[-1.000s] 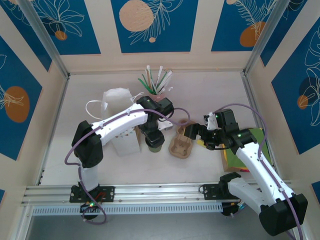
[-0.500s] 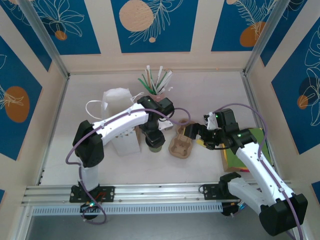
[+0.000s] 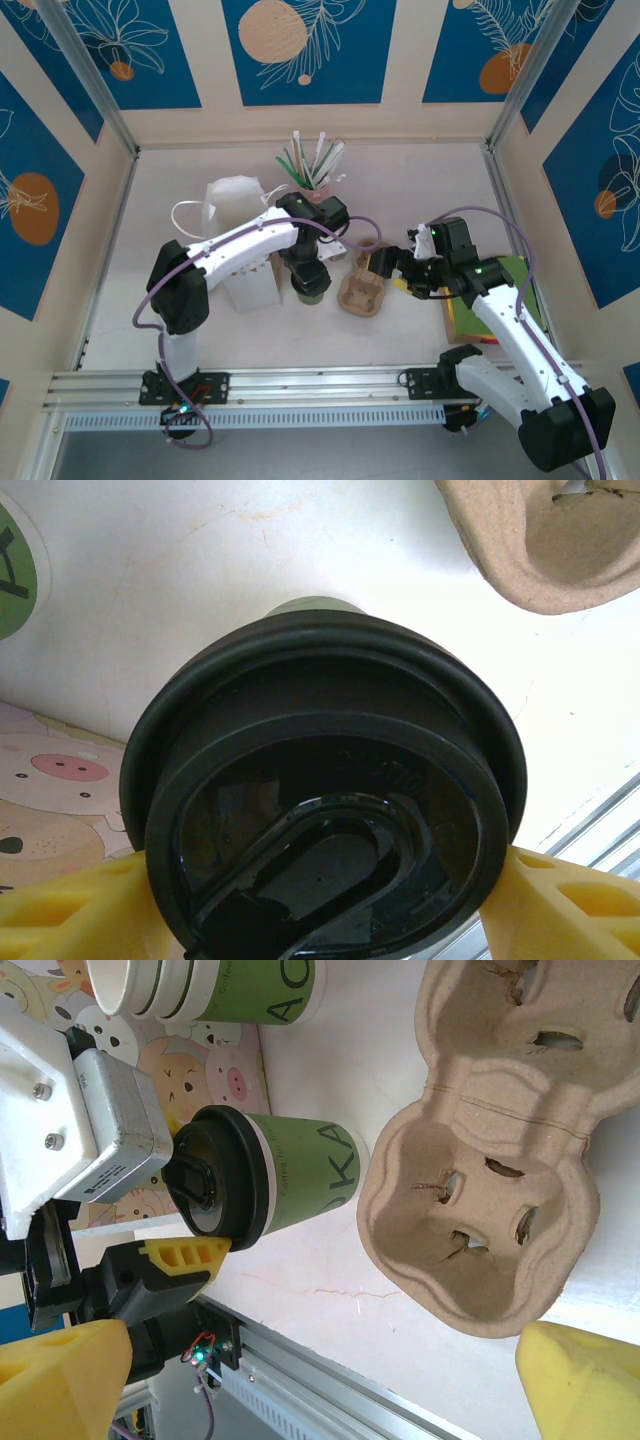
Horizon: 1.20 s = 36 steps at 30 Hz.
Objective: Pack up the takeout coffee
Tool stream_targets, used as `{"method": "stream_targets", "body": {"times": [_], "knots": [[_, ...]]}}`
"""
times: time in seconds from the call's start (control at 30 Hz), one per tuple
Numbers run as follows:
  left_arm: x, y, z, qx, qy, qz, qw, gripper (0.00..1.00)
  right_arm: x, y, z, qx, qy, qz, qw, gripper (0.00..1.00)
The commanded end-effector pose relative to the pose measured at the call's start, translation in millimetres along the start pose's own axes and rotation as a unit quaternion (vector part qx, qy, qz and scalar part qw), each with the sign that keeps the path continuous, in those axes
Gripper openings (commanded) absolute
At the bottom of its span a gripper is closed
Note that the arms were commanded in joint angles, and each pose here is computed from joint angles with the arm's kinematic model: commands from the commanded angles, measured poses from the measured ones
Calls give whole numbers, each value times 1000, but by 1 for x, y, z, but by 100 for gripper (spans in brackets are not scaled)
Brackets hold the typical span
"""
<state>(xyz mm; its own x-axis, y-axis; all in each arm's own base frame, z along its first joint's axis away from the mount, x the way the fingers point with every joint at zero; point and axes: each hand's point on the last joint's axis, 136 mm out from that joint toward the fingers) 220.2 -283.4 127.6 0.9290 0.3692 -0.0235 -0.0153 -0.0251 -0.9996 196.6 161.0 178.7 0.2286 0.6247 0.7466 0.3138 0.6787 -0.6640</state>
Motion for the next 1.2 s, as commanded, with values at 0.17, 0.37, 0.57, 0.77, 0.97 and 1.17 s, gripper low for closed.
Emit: {"method": "stream_targets", "body": {"times": [0.17,0.37,0.57,0.77,0.97,1.17], "knots": [[-6,9,-1,14,-3,13,1000,66,0,1,4,10,6,1,1000,99],[-4,-3,0,10,-22,6,1000,66,-1,2,3,8,7,1,1000,99],[-6,-14,-3,-2,-60,8,998,67,-2,4,3,8,8,0,1000,99],[-5,-24,-7,-16,-94,6,995,67,-4,5,2,8,9,-3,1000,99],[-3,-28,-8,-17,-139,-1,990,67,-4,6,2,9,7,-6,1000,99],[2,-29,-6,-12,-191,-12,981,67,-3,7,2,10,8,-10,1000,99]]}}
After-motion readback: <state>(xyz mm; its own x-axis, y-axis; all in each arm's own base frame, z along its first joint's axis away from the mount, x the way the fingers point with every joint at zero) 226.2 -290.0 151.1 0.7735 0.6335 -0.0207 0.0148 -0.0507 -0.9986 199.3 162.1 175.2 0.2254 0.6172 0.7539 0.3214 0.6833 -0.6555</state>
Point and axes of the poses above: each hand's point on the last joint's axis, 136 mm out from that joint toward the fingers, its own y axis out along the fingers, its own x axis along the line the jaws close on, z = x × y, and after that the axes turned 11 degrees about y, right-handed
